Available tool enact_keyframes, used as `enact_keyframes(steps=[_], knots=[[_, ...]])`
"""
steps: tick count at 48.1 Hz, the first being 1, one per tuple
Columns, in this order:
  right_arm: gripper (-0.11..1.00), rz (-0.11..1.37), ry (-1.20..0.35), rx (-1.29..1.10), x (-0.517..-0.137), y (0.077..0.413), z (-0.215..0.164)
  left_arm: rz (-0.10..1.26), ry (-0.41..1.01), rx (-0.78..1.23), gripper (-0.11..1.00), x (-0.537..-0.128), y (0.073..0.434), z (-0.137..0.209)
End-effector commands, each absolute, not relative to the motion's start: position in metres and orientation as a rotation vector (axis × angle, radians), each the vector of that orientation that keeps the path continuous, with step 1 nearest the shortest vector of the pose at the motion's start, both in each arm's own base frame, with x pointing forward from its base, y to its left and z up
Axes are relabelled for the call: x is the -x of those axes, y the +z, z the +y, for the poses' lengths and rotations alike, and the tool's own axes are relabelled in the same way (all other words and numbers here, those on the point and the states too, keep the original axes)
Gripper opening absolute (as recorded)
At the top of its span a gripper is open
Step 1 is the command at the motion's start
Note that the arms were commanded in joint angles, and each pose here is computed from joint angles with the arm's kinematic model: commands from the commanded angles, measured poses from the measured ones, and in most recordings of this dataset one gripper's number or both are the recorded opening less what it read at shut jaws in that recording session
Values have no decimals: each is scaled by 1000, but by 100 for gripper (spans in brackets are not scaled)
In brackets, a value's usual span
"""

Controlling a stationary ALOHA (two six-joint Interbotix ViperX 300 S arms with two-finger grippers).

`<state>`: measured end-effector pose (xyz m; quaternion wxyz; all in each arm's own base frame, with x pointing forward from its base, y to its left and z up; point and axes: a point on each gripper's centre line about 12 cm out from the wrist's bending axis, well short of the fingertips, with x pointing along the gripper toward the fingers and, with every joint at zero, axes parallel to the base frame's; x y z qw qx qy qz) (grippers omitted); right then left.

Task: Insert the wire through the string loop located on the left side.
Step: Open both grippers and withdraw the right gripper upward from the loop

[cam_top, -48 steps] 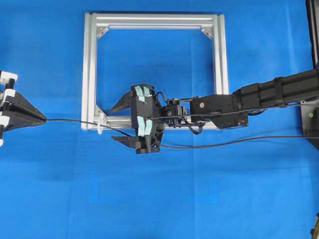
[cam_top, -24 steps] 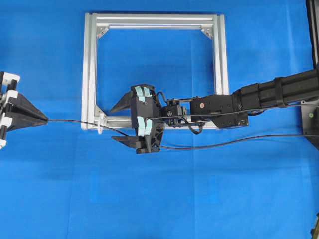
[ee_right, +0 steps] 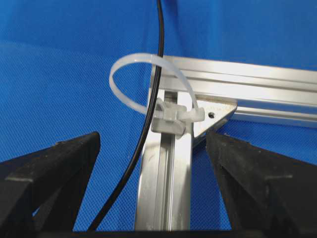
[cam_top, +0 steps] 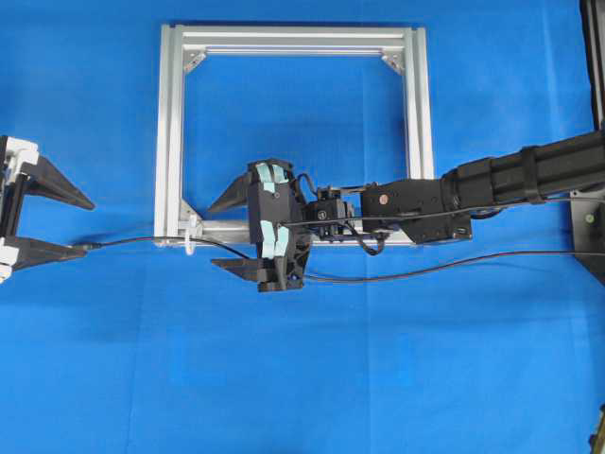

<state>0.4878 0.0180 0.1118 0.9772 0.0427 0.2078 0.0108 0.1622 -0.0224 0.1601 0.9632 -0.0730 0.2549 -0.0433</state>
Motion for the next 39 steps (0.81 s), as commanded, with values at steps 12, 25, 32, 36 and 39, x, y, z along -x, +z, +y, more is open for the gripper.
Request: enact_keyframes(steps=[12, 25, 32, 36, 39], knots=[[93, 325, 29, -87, -489, 156, 19, 487, -93, 147, 65, -166, 169, -23], [93, 262, 28, -86, -482, 202, 17, 368, -108, 155, 64, -161, 200, -23], [93, 248, 25, -85, -478, 223, 15, 284, -118, 160, 64, -156, 221, -22], [93, 242, 26, -82, -475, 234, 15, 251, -118, 163, 64, -153, 230, -21], [93, 235, 27, -80, -472, 242, 15, 232, -112, 165, 64, -152, 234, -20]])
